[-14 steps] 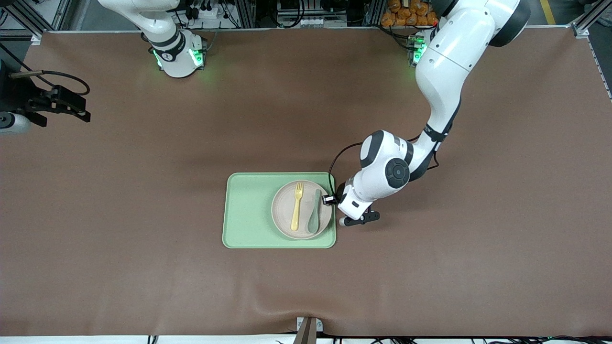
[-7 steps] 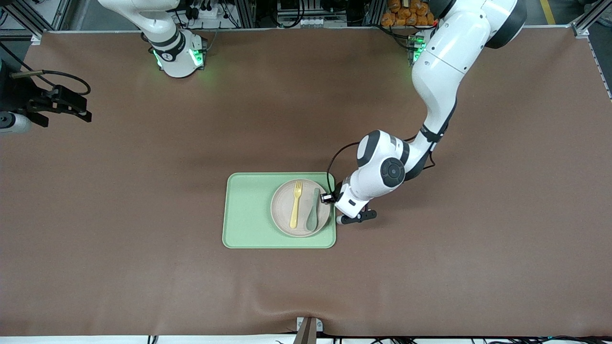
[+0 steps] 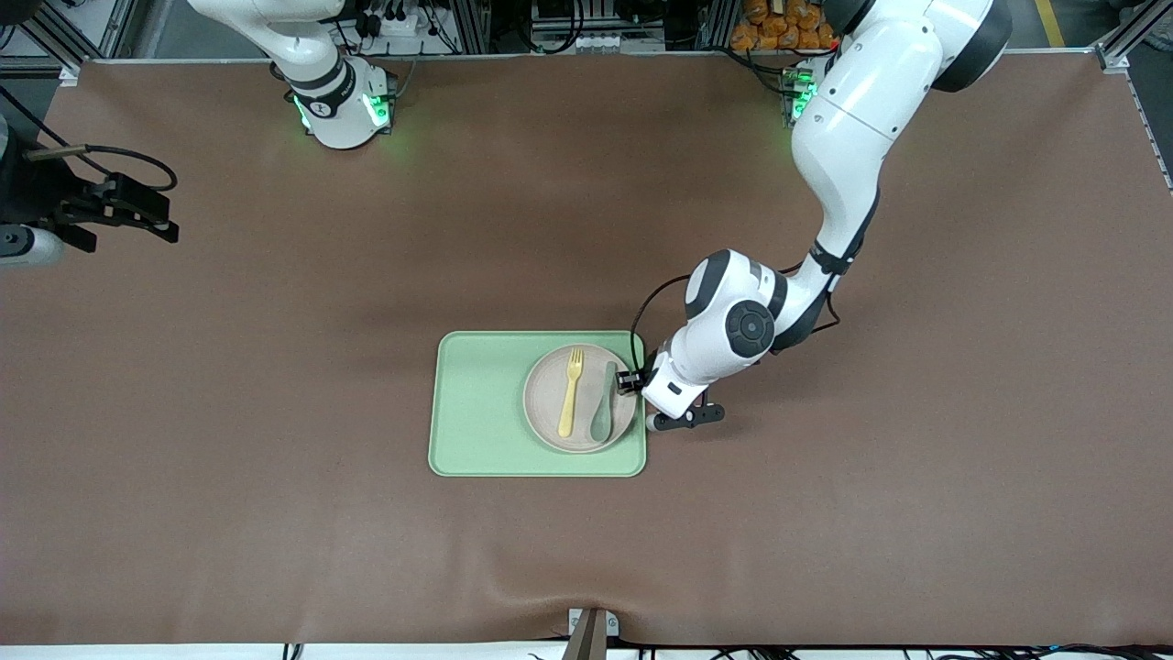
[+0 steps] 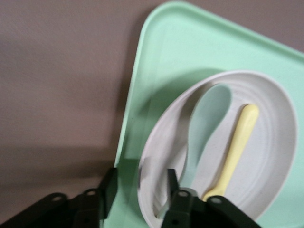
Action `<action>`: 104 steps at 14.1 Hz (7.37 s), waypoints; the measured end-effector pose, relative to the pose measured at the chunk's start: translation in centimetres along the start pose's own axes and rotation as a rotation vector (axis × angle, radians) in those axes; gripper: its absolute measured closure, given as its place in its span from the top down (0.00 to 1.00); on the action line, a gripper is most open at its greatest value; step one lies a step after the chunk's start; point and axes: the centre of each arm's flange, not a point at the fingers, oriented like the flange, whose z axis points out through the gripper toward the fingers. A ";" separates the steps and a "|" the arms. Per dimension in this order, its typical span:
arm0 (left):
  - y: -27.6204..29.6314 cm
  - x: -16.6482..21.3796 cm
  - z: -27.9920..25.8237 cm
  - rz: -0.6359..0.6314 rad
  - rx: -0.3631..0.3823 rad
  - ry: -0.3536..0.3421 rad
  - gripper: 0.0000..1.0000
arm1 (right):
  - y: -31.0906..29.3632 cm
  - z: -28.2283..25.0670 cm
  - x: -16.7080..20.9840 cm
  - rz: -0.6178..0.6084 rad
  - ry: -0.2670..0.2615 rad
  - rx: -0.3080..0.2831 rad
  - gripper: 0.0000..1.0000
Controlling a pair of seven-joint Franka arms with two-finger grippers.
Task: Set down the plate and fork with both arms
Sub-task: 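Open the left gripper to release the plate on the tray, then raise the left gripper away while the right gripper moves toward the tray, then lower the right gripper over the yellow fork on the plate, then close the right gripper on the yellow fork's handle, then lift the fork out of the plate and move it beside the plate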
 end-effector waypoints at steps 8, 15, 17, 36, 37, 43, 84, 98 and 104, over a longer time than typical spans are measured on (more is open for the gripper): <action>-5.2 4.2 -26.8 -0.051 0.181 0.041 1.00 | -3.4 2.1 2.3 -0.056 0.012 0.074 1.00; -12.3 -1.2 -45.5 -0.010 0.399 0.066 1.00 | -13.3 5.6 6.0 0.015 0.050 0.108 1.00; -15.9 -1.7 -49.1 0.000 0.401 0.071 1.00 | -17.3 6.9 7.2 0.034 0.054 0.114 1.00; -21.5 -1.6 -50.1 0.065 0.351 0.087 1.00 | -39.5 37.1 14.0 0.080 0.127 0.035 0.78; -21.5 -1.6 -49.9 0.066 0.351 0.085 1.00 | -39.9 38.5 14.0 0.076 0.123 0.033 0.78; -21.3 -1.6 -48.1 0.078 0.354 0.066 1.00 | -41.1 41.4 13.3 0.052 0.117 -0.006 0.62; -21.8 -2.1 -46.0 0.076 0.365 0.022 1.00 | -41.2 42.2 14.1 0.158 0.155 -0.013 0.15; -20.5 -3.3 -47.4 0.095 0.364 0.054 1.00 | -27.7 43.5 15.2 0.125 0.081 0.047 0.15; -19.6 -3.6 -47.1 0.115 0.366 0.054 1.00 | -26.2 45.2 13.2 0.118 0.088 0.045 0.15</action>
